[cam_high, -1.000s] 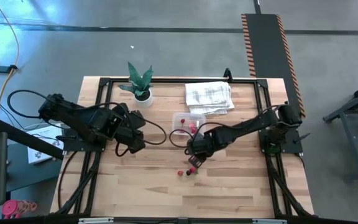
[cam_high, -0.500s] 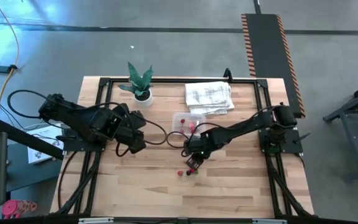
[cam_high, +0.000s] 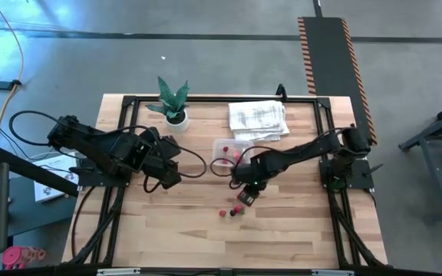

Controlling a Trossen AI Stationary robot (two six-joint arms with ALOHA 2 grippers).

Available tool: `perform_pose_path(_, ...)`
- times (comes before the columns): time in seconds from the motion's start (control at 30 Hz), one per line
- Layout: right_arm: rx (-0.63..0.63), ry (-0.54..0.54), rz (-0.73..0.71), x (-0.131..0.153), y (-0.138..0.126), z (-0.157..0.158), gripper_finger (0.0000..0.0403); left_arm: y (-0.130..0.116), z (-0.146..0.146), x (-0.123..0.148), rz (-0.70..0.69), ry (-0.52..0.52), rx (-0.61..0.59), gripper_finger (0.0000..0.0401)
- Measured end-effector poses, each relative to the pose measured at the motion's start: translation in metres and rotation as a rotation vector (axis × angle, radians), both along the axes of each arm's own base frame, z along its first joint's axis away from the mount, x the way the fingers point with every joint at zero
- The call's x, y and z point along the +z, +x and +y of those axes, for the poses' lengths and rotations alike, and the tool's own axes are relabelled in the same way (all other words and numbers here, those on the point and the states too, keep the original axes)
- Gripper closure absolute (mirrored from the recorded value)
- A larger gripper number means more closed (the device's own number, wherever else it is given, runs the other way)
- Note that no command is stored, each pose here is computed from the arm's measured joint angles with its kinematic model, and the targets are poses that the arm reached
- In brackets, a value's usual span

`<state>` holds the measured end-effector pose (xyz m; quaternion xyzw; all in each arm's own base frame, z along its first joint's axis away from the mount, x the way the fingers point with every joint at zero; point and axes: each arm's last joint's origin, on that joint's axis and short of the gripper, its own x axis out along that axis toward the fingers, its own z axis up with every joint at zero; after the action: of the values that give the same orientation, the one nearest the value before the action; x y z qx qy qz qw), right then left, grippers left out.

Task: Pick and placing Produce into tupperware
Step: Put the strawberry into the transparent bin

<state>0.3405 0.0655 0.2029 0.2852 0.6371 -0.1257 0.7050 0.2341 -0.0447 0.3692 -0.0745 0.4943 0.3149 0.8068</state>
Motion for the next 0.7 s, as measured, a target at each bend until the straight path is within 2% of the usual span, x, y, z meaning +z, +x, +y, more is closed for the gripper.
perform_pose_path(0.47, 0.106, -0.076, -0.043, -0.003, 0.003, -0.016, 0.0286, 0.002, 0.000, 0.001, -0.044, -0.004, 0.034, 0.0167)
perform_pose_path(0.7, 0.039, -0.035, -0.077, -0.003, -0.031, -0.016, 0.0248, 0.003, 0.000, 0.001, -0.066, -0.010, 0.064, 0.0167)
